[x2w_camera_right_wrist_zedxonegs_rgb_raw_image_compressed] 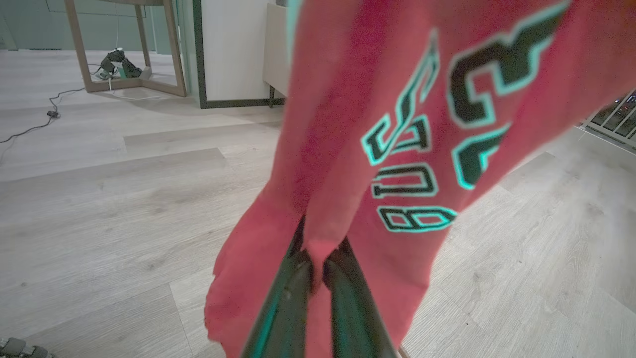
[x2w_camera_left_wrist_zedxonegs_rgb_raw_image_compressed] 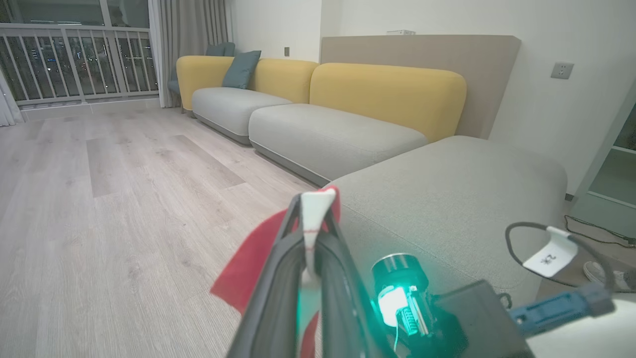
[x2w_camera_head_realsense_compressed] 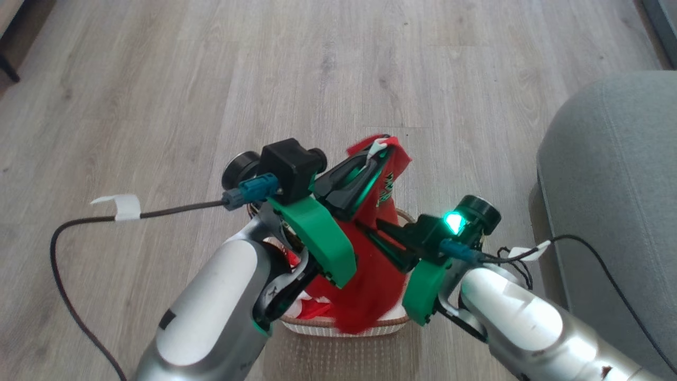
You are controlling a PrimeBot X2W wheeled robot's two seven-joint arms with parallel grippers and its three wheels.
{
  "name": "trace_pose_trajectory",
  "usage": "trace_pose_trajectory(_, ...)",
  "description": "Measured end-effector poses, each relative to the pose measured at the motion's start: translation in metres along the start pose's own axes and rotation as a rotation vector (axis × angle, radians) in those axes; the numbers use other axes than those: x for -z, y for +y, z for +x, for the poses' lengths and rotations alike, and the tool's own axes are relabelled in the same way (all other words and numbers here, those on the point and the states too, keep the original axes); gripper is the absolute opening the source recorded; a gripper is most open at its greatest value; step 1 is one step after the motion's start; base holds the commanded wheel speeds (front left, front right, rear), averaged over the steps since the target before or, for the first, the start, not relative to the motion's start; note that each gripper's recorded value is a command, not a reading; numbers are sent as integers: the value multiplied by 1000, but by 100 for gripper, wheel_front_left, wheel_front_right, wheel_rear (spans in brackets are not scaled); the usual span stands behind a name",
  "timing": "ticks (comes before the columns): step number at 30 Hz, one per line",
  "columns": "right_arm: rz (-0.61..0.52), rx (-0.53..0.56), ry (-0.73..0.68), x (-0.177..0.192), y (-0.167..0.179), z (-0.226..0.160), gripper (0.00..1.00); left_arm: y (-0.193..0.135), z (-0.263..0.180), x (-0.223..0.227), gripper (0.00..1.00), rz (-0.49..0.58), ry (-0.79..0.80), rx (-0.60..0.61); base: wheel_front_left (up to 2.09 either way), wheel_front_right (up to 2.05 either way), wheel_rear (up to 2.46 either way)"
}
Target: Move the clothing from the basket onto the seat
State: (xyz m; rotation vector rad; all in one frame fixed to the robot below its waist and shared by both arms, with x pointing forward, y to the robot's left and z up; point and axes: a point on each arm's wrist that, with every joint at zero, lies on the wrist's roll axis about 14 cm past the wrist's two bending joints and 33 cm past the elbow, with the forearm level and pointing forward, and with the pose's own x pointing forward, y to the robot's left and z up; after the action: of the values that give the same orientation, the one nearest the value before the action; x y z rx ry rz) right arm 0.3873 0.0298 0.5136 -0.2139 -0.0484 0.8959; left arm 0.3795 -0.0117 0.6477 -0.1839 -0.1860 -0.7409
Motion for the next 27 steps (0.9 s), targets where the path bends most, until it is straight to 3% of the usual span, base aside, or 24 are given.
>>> trace_pose_trajectory(5,22,60,-39,-11,-20,-5,0,11,0,9,0,-10,13,-27,0,0,0)
trace_pose_trajectory(6,22,60,-39,-11,-20,-5,0,11,0,9,32,-10,13,-27,0,0,0)
trace_pose_trajectory(7,26,80,-52,-14,-26,-7,0,16,0,11,32,-10,14,-40,0,0,0)
trace_pose_trajectory(8,31,102,-67,-18,-34,-9,0,20,0,13,56,-16,12,-54,0,0,0)
trace_pose_trajectory(9,32,126,-81,-22,-42,-13,0,23,-1,19,89,-24,20,-64,0,0,0)
trace_pose_trajectory(10,30,150,-90,-25,-50,-17,0,26,-1,27,100,-40,32,-71,0,0,0)
trace_pose_trajectory(18,6,350,-65,-17,-106,-81,0,13,-6,105,100,-124,123,-56,0,0,0)
trace_pose_trajectory(27,-39,657,-6,-10,-165,-190,0,-80,24,152,100,-202,196,221,0,0,0)
